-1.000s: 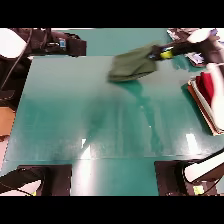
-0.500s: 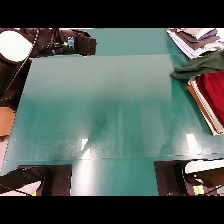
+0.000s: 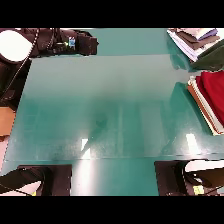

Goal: Fold the shirts.

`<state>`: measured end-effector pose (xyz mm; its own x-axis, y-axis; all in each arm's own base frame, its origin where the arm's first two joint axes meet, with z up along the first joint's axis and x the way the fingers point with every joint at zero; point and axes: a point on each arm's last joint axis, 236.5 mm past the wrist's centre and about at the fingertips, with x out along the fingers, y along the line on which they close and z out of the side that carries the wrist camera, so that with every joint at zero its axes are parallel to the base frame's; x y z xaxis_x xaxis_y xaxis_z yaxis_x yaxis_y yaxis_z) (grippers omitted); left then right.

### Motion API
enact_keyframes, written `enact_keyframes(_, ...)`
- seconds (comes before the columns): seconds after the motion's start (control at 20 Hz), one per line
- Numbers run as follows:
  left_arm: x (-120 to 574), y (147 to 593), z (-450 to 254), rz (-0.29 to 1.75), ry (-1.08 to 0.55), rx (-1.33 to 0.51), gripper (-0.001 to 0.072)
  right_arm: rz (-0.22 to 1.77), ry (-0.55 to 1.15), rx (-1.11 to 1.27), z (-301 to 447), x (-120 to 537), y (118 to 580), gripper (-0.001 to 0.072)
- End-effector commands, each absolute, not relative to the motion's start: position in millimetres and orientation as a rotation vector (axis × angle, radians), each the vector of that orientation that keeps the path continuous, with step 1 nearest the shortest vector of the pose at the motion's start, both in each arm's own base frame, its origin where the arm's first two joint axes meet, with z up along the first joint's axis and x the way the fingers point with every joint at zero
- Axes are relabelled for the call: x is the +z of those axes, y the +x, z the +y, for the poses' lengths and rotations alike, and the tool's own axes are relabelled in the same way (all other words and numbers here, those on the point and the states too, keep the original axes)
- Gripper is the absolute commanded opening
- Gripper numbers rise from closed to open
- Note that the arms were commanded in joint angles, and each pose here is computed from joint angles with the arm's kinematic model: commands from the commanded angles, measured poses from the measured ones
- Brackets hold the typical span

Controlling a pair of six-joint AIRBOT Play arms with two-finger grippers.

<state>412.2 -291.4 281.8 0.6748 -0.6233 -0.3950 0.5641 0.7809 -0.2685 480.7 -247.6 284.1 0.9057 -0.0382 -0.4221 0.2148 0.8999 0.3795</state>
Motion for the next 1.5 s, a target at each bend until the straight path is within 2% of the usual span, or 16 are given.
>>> enact_keyframes(0.0, 277, 409, -292, 0.514, -0.122, -0.674, 0.0030, 0.395, 0.377, -0.176, -250, 304, 463, 0.0019)
enact_keyframes(0.15, 276, 408, -292, 0.520, -0.121, -0.677, 0.0030, 0.508, 0.302, -0.239, -256, 274, 436, 0.0020)
enact_keyframes(0.4, 273, 407, -292, 0.533, -0.116, -0.678, 0.0030, 0.750, 0.315, -0.247, -256, 194, 363, 0.0019)
enact_keyframes(0.65, 272, 406, -292, 0.538, -0.114, -0.679, 0.0030, 1.056, 0.306, -0.529, -284, 117, 227, 0.0025)
enact_keyframes(0.7, 272, 406, -292, 0.538, -0.114, -0.679, 0.0030, 1.077, 0.317, -0.574, -286, 109, 207, 0.0102)
enact_keyframes(0.8, 272, 406, -292, 0.538, -0.114, -0.679, 0.0030, 1.060, 0.347, -0.649, -294, 102, 182, 0.0524)
enact_keyframes(0.85, 272, 406, -292, 0.537, -0.114, -0.679, 0.0030, 1.048, 0.357, -0.679, -296, 104, 173, 0.0590)
enact_keyframes(0.9, 272, 406, -292, 0.536, -0.114, -0.678, 0.0030, 1.025, 0.367, -0.712, -300, 109, 168, 0.0591)
enact_keyframes(1.0, 273, 407, -292, 0.534, -0.116, -0.678, 0.0030, 0.908, 0.376, -0.727, -303, 138, 184, 0.0590)
enact_keyframes(1.15, 273, 407, -292, 0.534, -0.116, -0.678, 0.0030, 0.675, 0.364, -0.516, -265, 199, 264, 0.0589)
enact_keyframes(1.3, 273, 407, -292, 0.534, -0.114, -0.678, 0.0030, 0.578, 0.310, -0.200, -172, 241, 340, 0.0588)
enact_keyframes(1.45, 273, 407, -292, 0.532, -0.115, -0.678, 0.0031, 0.579, 0.213, 0.065, -71, 251, 379, 0.0572)
